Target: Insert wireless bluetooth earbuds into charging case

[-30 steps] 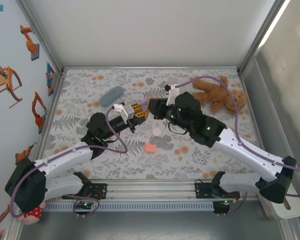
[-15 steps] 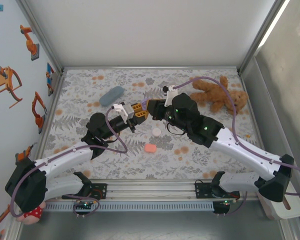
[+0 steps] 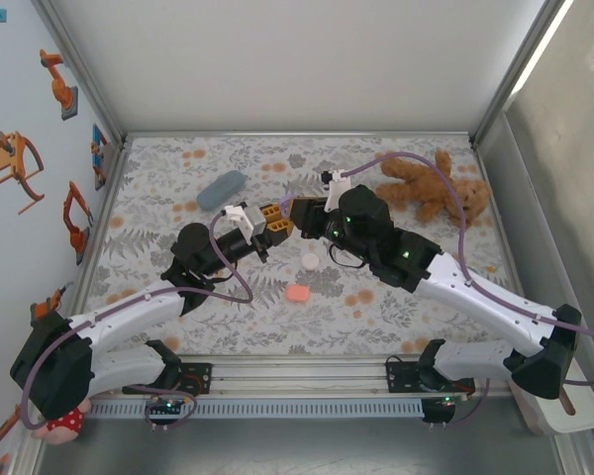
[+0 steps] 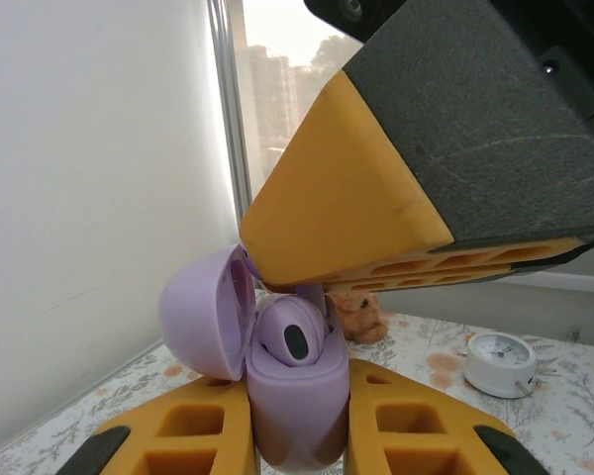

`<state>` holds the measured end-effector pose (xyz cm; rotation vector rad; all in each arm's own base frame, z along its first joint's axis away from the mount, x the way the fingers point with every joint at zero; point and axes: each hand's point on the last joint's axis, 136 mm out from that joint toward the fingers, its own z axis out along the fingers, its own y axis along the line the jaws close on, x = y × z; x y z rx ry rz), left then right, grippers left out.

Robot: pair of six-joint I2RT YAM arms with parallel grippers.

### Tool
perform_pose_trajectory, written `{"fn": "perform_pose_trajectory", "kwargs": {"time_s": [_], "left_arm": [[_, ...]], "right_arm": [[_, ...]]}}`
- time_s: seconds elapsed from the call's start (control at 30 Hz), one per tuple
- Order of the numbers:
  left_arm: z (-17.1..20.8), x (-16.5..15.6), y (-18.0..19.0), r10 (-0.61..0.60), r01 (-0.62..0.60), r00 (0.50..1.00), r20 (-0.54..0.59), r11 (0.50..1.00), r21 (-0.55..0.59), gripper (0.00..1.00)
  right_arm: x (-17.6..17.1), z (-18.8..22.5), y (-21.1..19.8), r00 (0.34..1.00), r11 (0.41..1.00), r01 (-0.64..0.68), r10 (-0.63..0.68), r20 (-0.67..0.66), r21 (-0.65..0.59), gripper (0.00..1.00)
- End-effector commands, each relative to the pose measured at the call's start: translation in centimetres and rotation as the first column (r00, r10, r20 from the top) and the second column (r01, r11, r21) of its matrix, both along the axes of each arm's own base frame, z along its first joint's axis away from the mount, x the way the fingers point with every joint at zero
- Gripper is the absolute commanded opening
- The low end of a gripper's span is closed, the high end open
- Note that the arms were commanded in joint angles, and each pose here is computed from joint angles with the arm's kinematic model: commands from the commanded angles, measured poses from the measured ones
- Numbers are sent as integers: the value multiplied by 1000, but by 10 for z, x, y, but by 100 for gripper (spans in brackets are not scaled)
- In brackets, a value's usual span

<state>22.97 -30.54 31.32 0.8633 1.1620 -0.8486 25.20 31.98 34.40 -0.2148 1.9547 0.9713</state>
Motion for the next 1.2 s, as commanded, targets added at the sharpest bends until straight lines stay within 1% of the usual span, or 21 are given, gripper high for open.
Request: {"fn": "perform_pose_trajectory", "kwargs": {"time_s": [0.0, 0.5, 1.17], "left_arm": [[27, -4, 0, -6, 10, 998, 61, 998, -65, 0], [25, -6, -1, -22, 25, 998, 56, 998, -65, 0], [18, -6, -3, -34, 37, 999, 41, 998, -60, 0]], "right_arm": [[-1, 0, 0, 1000, 1000, 13, -13, -7, 15, 18], [-1, 4, -2, 1000, 1000, 21, -21, 6, 9, 23], [0, 14, -7, 999, 999, 36, -36, 41, -14, 27]]}}
